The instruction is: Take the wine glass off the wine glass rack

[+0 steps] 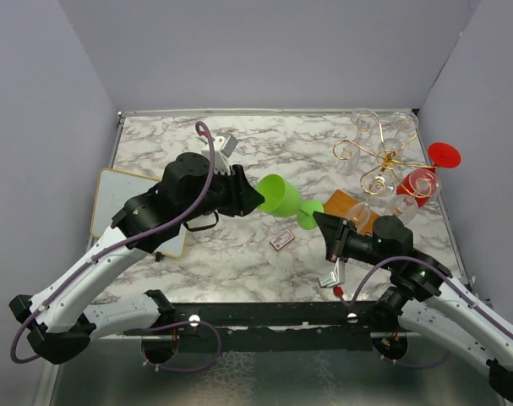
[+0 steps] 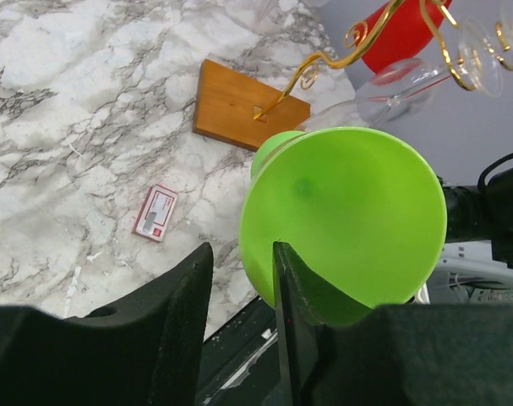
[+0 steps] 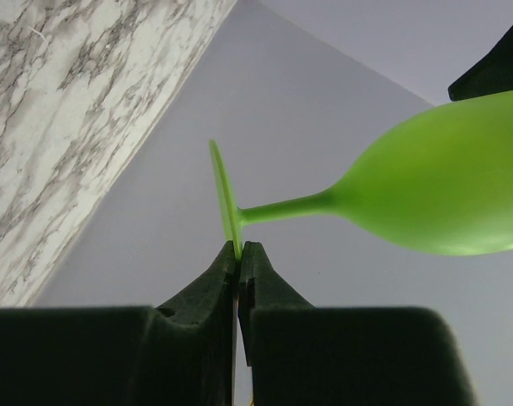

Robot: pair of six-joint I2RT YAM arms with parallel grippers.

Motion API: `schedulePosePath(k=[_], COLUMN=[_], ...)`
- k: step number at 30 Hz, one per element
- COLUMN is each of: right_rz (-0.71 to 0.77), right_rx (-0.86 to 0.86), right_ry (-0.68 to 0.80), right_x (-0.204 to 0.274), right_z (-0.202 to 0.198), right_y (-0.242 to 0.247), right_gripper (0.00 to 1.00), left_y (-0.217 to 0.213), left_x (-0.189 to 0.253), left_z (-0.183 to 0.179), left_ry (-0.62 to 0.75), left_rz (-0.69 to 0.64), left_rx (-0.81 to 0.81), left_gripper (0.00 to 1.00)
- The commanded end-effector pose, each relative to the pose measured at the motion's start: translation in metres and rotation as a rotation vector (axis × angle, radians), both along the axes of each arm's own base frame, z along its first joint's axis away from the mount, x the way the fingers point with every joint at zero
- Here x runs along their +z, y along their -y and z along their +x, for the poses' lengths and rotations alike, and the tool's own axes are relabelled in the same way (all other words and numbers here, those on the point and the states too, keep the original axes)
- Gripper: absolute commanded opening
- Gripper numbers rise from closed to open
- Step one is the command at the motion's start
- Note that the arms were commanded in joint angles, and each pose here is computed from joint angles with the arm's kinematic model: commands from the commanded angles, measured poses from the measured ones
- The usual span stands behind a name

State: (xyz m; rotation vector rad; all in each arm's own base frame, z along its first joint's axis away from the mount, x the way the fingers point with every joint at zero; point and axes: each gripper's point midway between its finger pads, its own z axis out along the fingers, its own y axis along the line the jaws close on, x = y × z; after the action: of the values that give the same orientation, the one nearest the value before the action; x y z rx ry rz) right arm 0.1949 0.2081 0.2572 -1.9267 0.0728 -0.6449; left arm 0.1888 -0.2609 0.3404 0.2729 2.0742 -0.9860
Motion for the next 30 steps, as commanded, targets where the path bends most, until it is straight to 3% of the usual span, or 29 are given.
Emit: schedulePosePath(k=[1,6,10,16,22,26,27,28,29,30], right_rz=[-0.043,-0.046,-0.018,0.073,0.176,0.234,0.242,0.254,0.271,0.287], right_rx=[0.016,0.031,0.063,0.12,0.196,0.261,0.278,0.311,0.323,0.352], right_ry=[0.15,0.134,0.049,-0.152,-0.319,-0.479,-0.524,-0.577,-0.625,-0.686], right_x=[0.014,0.011,0.002,-0.011,0.003,0.024,0.03,0.036,0.043,0.049], right_z=[0.004,0.003,-0.004,-0.018,-0.036,-0.056,-0.063,-0.073,-0.079,-0.09], right_y=[-0.005,-0.01,-0.015,-0.026,-0.037,-0.042,-0.042,-0.043,-0.041,-0.041], right_gripper=[0.02,0.02,0.16,0.41,0.48,0.53,0.64,0.93,1.0,1.0], left_y=[-0.002,-0.001,-0.007,-0.024,-0.047,-0.075,-0.079,-0.082,-0.083,-0.085], left_x=[-0.005,-0.008,-0.004,0.017,0.031,0.032,0.031,0.028,0.025,0.022], left_z=[0.002,0.005,0.01,0.018,0.022,0.033,0.036,0.039,0.042,0.046], left_ry=[0.004,0.003,0.024,0.104,0.155,0.206,0.222,0.231,0.234,0.236], left_rz=[0.068,0.083,0.088,0.113,0.154,0.259,0.291,0.327,0.362,0.399], left_rx=[-0.016,-0.011,0.029,0.09,0.165,0.27,0.285,0.287,0.291,0.298], left_gripper=[0.34,0.15,0.0,0.0,0.0,0.0,0.0,0.0,0.0,0.0])
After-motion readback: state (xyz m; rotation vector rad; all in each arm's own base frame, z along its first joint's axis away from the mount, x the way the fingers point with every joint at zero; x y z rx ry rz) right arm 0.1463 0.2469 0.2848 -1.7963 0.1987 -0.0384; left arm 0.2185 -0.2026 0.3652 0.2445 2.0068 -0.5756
